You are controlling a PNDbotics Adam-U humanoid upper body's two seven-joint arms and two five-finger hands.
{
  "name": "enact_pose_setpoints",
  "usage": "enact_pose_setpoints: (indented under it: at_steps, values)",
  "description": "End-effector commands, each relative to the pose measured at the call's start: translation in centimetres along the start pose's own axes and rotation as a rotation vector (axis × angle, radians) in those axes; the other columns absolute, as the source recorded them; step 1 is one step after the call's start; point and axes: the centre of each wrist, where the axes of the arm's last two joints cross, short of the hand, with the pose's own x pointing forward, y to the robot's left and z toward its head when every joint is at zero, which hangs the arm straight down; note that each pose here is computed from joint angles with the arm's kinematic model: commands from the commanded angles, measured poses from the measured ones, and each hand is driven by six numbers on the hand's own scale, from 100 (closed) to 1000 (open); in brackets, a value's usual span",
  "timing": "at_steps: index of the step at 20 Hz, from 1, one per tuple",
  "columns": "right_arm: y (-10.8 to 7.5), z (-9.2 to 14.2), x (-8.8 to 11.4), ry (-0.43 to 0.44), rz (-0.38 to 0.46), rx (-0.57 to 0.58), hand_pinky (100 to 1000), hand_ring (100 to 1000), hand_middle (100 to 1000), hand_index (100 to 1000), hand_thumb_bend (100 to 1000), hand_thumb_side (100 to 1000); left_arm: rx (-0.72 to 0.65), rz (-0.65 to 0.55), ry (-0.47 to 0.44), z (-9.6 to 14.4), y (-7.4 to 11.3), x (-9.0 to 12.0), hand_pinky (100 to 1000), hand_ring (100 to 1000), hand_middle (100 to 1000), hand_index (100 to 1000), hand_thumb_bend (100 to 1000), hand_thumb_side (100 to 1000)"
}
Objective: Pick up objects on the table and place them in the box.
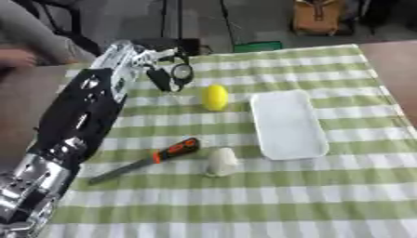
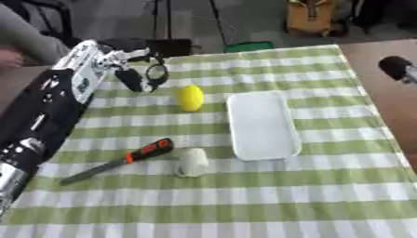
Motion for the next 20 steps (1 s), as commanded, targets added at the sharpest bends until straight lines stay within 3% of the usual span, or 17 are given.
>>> enact_pose_setpoints:
  at_steps: [1,6,12,16,20]
  values:
    - [-0.7,-0.6,0.5,-0.029,0.014,-0.006,532,590,668,855,702,524,0.045,-0.053,-0.098,-0.3,2.2,3.1,817,806,838,716,199,188]
    - [-0.6,-1.0,0.8,-0.048,0.007,0.003,533,590,669,855,703,522,0.033,-0.100,-0.224,-1.5,1.9,7.6,816,805,837,715,195,192]
    - [-0.5,-1.3,1.0,-0.059,0.003,0.005,533,589,668,855,703,522,0.031,-0.163,-0.271,-2.5,0.4,10.8,824,814,836,718,218,185]
    - [-0.5,-1.4,1.1,-0.066,0.000,0.006,533,589,668,855,703,521,0.063,-0.191,-0.274,-3.4,-1.6,12.3,819,807,835,727,214,193]
    - [-0.5,-1.4,1.1,-0.066,0.000,0.006,533,589,669,855,703,521,0.059,-0.200,-0.284,-3.9,-3.2,12.5,819,806,833,729,220,204]
